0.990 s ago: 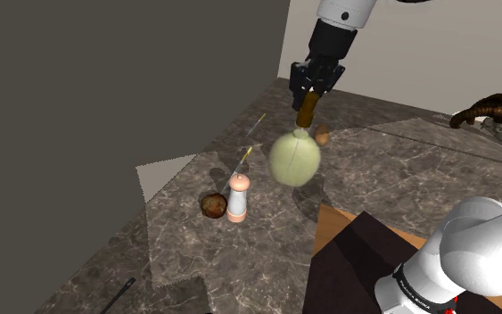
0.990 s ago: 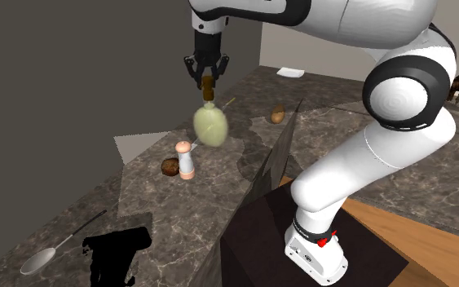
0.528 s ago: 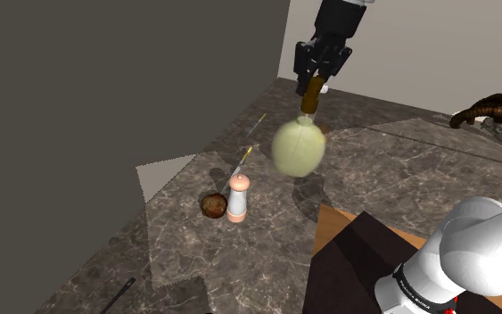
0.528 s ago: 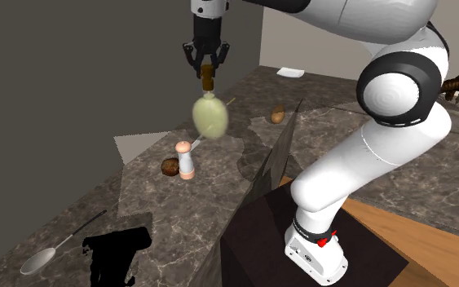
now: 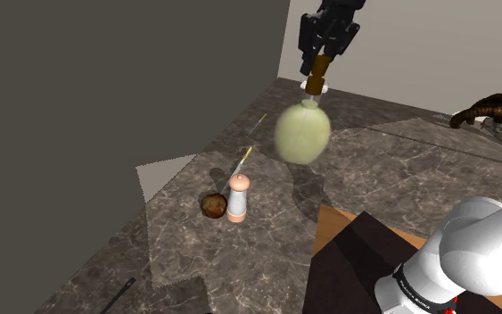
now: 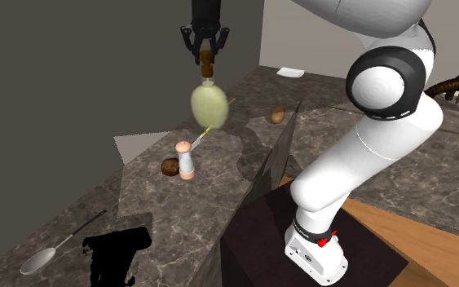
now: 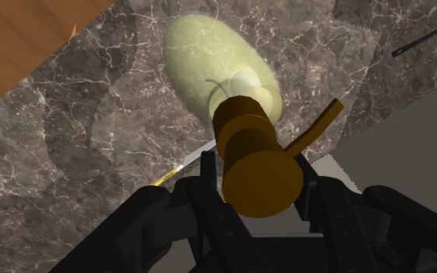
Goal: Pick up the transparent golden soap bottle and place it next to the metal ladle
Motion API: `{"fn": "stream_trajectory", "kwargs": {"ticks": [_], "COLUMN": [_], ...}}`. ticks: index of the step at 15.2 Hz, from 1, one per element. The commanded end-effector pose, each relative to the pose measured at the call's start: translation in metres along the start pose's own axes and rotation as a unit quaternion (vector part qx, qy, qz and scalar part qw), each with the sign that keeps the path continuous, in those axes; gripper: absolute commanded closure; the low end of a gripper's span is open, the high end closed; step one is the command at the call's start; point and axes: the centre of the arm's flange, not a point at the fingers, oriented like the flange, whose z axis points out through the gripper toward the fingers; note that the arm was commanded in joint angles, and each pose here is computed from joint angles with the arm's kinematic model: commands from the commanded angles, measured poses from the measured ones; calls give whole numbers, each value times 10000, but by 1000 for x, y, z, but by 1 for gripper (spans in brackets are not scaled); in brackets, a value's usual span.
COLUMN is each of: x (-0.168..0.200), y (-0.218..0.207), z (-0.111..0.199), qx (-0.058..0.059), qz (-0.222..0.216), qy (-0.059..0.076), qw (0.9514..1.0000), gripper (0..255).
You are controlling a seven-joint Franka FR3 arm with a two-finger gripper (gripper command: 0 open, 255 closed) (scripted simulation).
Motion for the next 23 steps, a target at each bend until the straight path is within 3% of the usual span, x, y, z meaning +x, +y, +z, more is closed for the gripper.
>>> {"fn": "stream_trajectory", "kwargs": {"ticks": [1,2,23], "x": [2,2,42], "y": [0,-1,-220], "z": [-11,-14,151], "qx": [1,1,1], "qz": [0,0,0], "qy": [2,2,2], "qw": [10000,10000,10000], "gripper": [255,255,255]}}
